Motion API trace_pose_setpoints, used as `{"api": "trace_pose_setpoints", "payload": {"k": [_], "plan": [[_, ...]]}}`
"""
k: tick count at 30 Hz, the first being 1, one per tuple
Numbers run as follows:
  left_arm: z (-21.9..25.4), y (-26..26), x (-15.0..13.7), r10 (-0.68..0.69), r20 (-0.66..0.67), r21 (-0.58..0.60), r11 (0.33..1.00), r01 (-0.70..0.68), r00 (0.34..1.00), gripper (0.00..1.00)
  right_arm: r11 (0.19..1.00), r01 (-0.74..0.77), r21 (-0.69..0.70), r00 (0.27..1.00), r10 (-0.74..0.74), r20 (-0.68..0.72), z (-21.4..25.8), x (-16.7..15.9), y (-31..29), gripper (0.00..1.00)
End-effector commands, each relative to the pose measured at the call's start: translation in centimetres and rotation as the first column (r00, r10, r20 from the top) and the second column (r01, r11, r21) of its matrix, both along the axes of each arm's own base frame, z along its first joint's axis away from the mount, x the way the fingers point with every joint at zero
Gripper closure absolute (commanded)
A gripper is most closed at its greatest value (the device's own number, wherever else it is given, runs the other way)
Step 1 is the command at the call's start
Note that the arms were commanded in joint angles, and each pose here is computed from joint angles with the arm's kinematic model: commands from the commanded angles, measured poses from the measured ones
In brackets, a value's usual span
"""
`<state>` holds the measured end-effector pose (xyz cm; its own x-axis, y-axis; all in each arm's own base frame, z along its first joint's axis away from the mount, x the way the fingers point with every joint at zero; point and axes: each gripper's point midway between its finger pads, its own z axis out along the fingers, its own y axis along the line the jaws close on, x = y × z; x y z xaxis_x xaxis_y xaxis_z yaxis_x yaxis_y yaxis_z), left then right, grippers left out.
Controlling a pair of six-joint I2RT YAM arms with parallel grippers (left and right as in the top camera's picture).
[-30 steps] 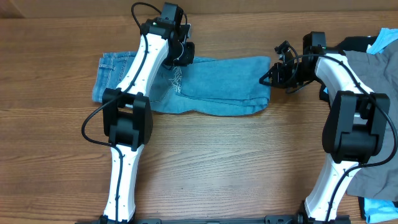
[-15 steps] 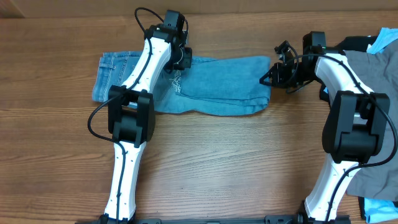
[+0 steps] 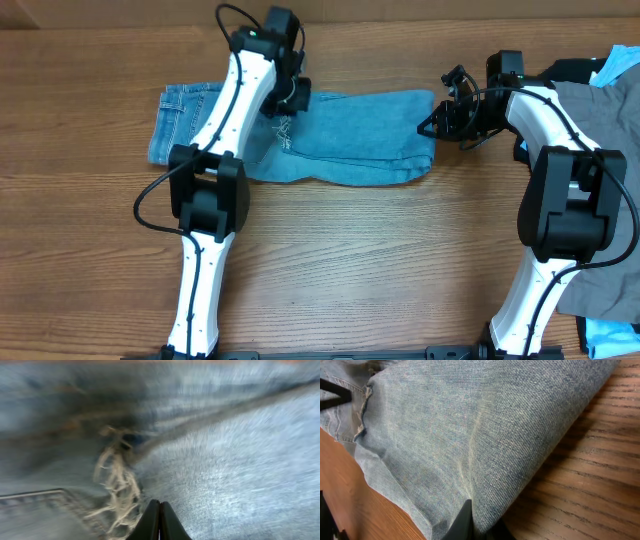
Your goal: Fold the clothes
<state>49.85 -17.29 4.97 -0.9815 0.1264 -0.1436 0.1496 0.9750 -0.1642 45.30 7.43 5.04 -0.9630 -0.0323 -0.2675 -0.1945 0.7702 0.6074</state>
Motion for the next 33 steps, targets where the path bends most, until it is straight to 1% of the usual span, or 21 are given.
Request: {"api": "trace_pose_setpoints", "payload": {"k": [1, 6, 8, 10, 12, 15, 17, 20, 24, 27, 30, 33], "plan": [[-1.7, -1.0, -1.0, 0.002, -0.028, -0.030, 1.000, -0.003, 1.000, 0.96, 1.000, -0.014, -0.007, 0.998, 0.014, 0.058, 1.8, 0.4, 0.1, 0.96], [-5.0, -1.1, -1.4, 0.003, -0.039, -0.037, 0.999, -0.004, 0.999, 0.96, 1.000, -0.014, -0.007, 0.998, 0.014, 0.059, 1.9, 0.4, 0.1, 0.96], [-5.2, -1.1, -1.2, -0.003, -0.028, -0.037, 0.999, 0.002, 1.000, 0.96, 1.000, -0.014, -0.007, 0.998, 0.014, 0.059, 1.9, 0.4, 0.1, 0.96], [-4.0, -1.1, -0.5, -0.028, 0.007, -0.028, 0.999, 0.028, 1.000, 0.96, 1.000, -0.014, -0.007, 0.998, 0.014, 0.059, 1.8, 0.4, 0.1, 0.96], [-1.8, -0.8, 0.3, -0.023, 0.036, -0.009, 1.000, 0.024, 0.999, 0.96, 1.000, -0.014, -0.007, 0.998, 0.014, 0.060, 1.9, 0.4, 0.1, 0.96], [2.0, -1.1, 0.9, -0.022, 0.074, -0.021, 1.000, 0.024, 0.997, 0.96, 1.000, -0.014, -0.007, 0.998, 0.014, 0.059, 1.8, 0.4, 0.1, 0.96], [3.6, -1.2, 1.0, -0.014, 0.084, -0.033, 0.999, 0.017, 0.996, 0.96, 1.000, -0.014, -0.007, 0.998, 0.014, 0.059, 1.9, 0.4, 0.1, 0.96], [3.5, -1.1, -0.4, 0.010, 0.020, -0.034, 0.999, -0.009, 1.000, 0.96, 1.000, -0.014, -0.007, 0.998, 0.014, 0.063, 1.9, 0.5, 0.1, 0.96], [1.0, -0.5, -3.4, 0.008, -0.114, 0.009, 1.000, -0.007, 0.993, 0.94, 1.000, -0.014, -0.008, 0.997, 0.014, 0.074, 1.9, 0.7, 0.1, 0.96], [-1.0, -0.7, -5.2, -0.003, -0.184, 0.021, 1.000, 0.007, 0.983, 0.94, 1.000, -0.013, -0.009, 0.997, 0.014, 0.080, 2.0, 0.8, 0.1, 0.95], [-3.1, -0.7, -6.0, -0.007, -0.214, 0.032, 0.999, 0.015, 0.977, 0.92, 1.000, -0.013, -0.009, 0.997, 0.014, 0.080, 2.0, 0.8, 0.1, 0.95], [-5.3, -0.3, -6.3, -0.003, -0.217, 0.049, 0.999, 0.014, 0.976, 0.91, 1.000, -0.013, -0.009, 0.997, 0.014, 0.080, 2.0, 0.8, 0.1, 0.95]]}}
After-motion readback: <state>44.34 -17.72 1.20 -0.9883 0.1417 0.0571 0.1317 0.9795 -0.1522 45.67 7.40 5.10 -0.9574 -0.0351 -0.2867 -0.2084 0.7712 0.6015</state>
